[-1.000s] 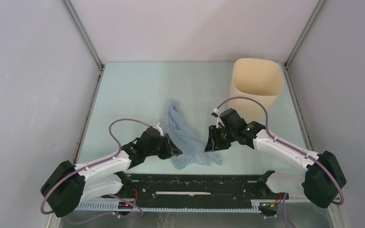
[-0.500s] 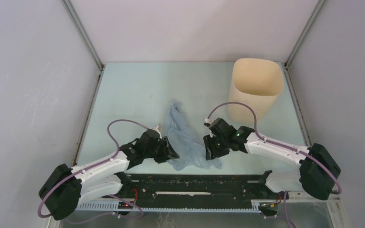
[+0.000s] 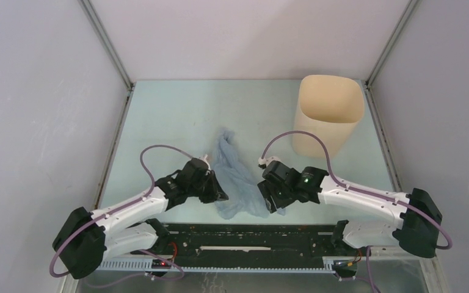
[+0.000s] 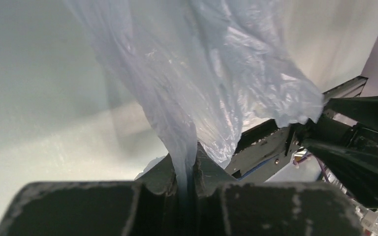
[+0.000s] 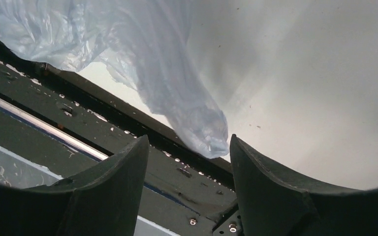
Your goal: Put the trash bags into the trash bin
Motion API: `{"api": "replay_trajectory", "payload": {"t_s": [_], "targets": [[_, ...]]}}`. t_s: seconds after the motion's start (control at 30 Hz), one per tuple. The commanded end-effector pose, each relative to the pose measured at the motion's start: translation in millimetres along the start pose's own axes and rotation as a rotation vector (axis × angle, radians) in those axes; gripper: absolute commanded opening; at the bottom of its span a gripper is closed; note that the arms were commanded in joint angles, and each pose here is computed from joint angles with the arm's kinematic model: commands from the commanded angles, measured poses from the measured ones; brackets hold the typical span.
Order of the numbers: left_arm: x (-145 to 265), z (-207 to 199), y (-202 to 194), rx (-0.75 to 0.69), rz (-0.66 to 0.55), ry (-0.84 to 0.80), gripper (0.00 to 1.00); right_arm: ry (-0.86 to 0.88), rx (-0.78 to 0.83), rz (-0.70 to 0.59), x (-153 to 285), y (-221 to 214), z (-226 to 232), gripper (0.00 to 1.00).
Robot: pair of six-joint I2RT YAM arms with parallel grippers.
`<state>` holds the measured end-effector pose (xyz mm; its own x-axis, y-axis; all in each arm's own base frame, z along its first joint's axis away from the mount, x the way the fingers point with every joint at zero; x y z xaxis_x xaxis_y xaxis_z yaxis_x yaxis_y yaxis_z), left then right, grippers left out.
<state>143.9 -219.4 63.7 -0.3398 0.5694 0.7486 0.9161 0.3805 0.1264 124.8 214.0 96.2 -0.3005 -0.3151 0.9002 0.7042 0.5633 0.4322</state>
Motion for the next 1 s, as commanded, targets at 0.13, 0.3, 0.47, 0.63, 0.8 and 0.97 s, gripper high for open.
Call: {"api": "replay_trajectory", "payload": {"t_s": [0.13,0.3,0.47,0.63,0.8,0.97], "targets": [[15,-32,26,-0.073,-0.038,-0.031,0.00,-0.083,0.108,0.032,-9,7,7,0.70],[20,-32,28,-0.079,-0.048,-0.033,0.00,-0.155,0.180,0.104,-28,6,6,0.70],[23,-22,29,-0.085,-0.053,-0.002,0.00,-0.242,0.239,0.155,-49,6,-2,0.62],[29,-14,39,-0.079,-0.094,0.033,0.00,-0.245,0.270,0.163,-56,6,3,0.50],[44,-5,65,-0.050,-0.189,0.140,0.00,-0.213,0.251,0.113,-37,37,18,0.27],[61,-12,116,-0.030,-0.327,0.269,0.00,-0.198,0.199,0.031,-27,89,12,0.14]]}}
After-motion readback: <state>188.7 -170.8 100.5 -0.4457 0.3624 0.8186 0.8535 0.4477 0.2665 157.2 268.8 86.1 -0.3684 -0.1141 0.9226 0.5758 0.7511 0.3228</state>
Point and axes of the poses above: each gripper's point midway between its finger pads, its own x axis back along the fingers, its own z axis along the line the jaws close on, y = z × x, the point moved 1 cm from there along x, back along the fingers, and after that the axes turned 11 degrees about x, right-handed, at the moved point
